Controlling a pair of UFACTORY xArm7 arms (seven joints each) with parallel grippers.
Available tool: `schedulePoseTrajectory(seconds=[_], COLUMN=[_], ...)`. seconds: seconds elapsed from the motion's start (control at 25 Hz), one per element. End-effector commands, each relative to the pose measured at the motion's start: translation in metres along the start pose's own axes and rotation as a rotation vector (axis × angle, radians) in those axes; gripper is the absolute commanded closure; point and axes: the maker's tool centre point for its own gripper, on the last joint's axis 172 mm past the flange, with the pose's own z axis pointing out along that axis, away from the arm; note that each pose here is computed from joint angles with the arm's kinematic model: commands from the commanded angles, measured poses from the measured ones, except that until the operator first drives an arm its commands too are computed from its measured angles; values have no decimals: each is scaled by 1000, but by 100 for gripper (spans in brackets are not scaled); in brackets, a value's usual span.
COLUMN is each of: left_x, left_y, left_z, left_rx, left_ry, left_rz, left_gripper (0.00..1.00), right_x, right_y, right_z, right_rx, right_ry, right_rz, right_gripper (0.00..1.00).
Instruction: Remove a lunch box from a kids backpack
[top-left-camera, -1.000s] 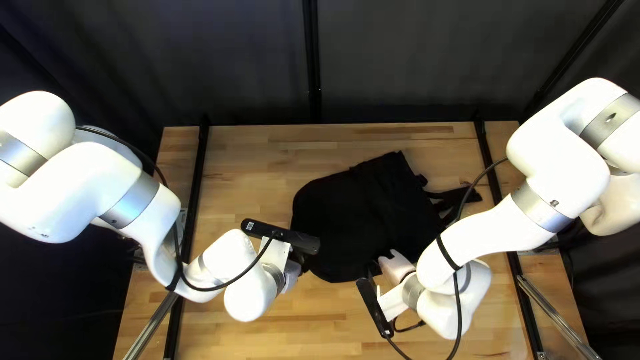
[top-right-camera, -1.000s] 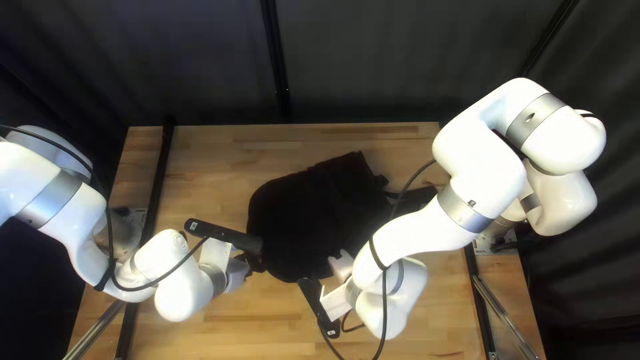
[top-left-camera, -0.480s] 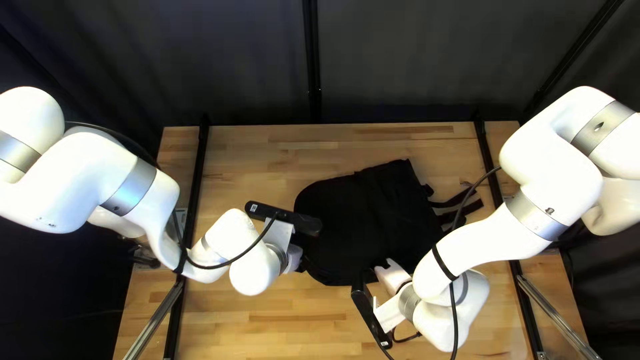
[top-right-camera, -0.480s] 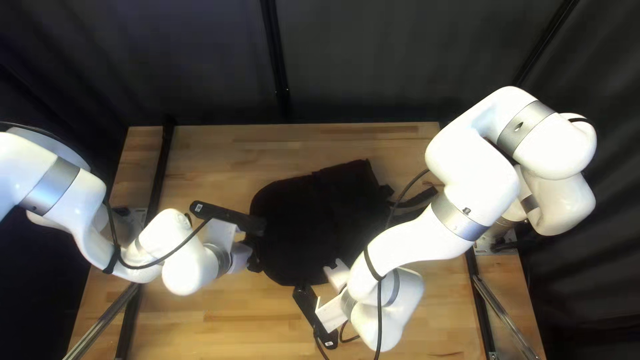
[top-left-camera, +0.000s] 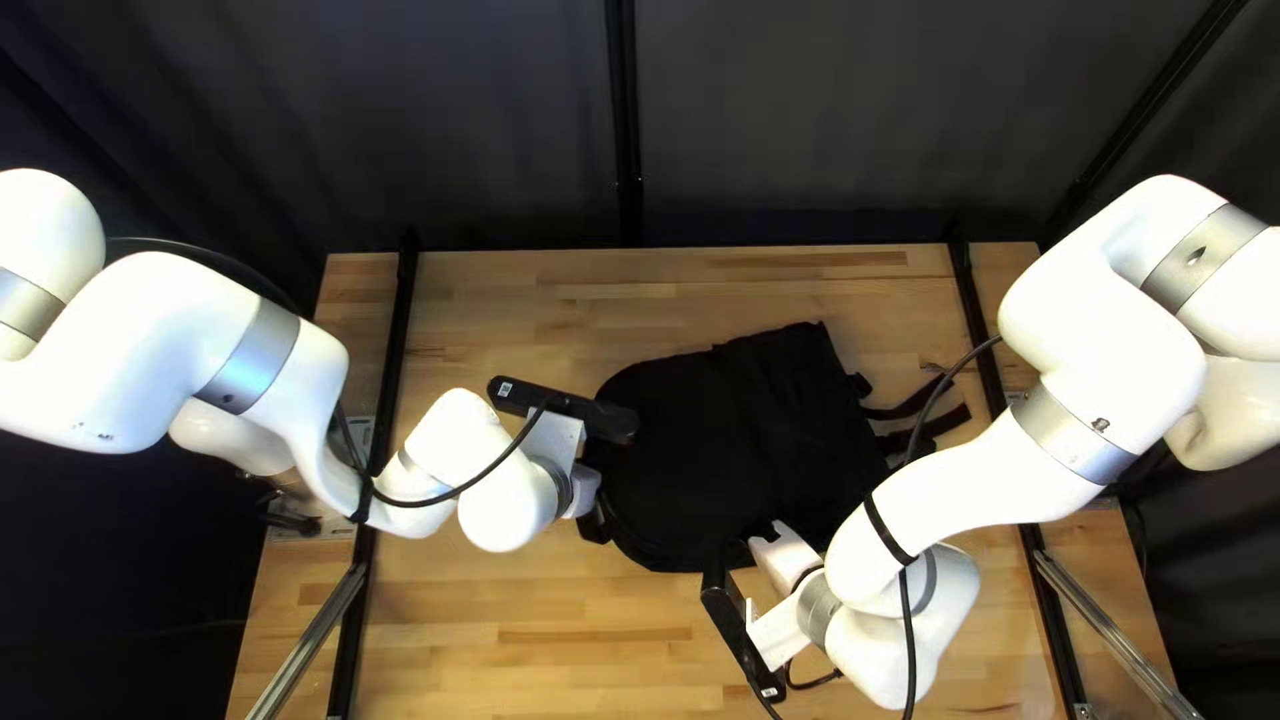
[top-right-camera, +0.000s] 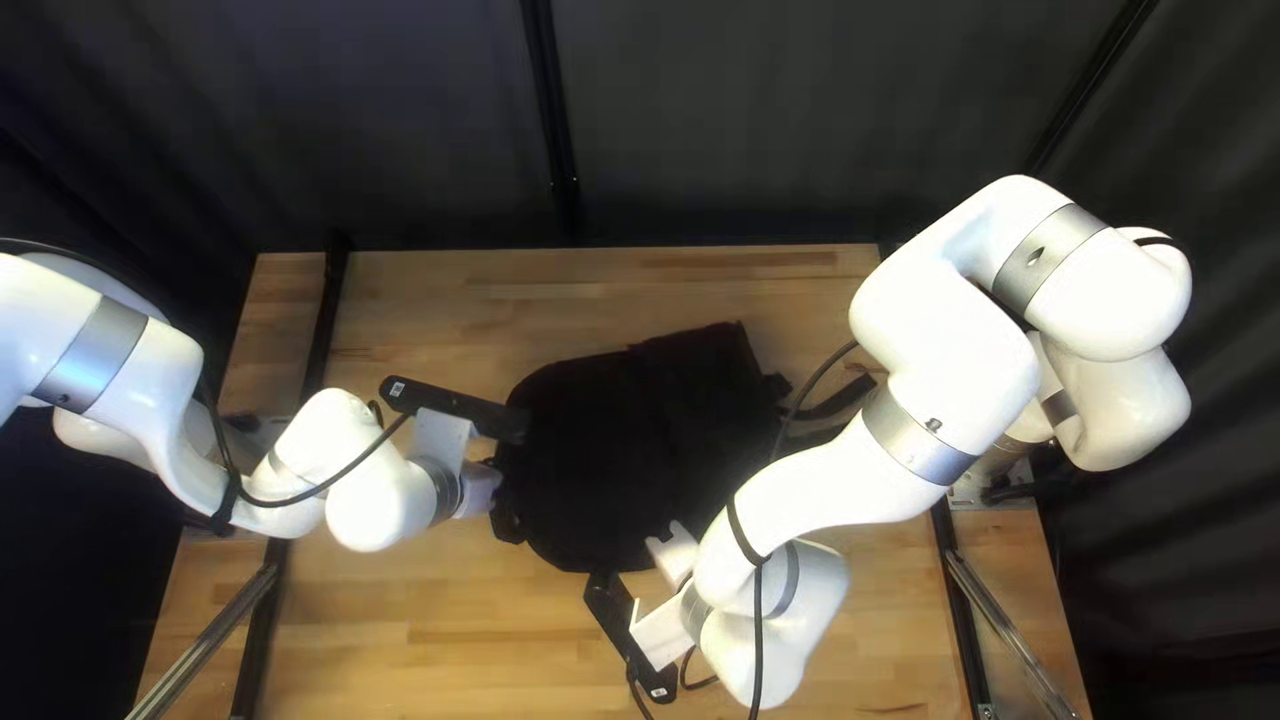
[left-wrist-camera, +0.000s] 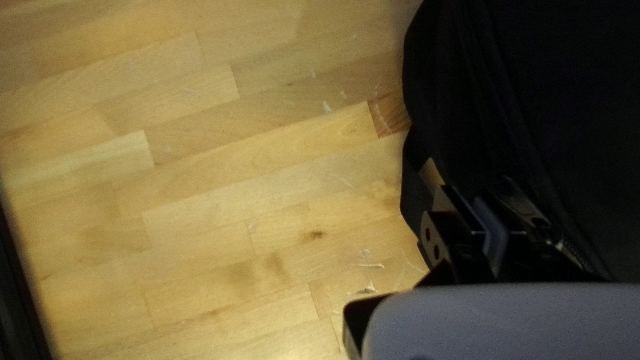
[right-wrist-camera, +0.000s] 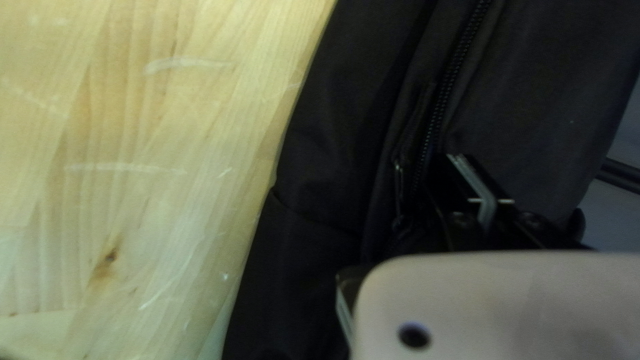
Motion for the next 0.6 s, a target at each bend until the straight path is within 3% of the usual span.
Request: schedulePoseTrajectory(seconds=[0.04, 0.6], left_x=[11, 44], left_y=[-5, -16], left_z=[5, 18], left_rx=[-6, -8], left_ry=[-10, -48], left_rz=[-3, -5], left_gripper=[100, 100], right_x=[0, 3], right_y=[-2, -4], right_z=[-1, -6], right_rx=[1, -3], right_ry=[1, 3], right_rz=[-7, -30], right_gripper=[100, 100])
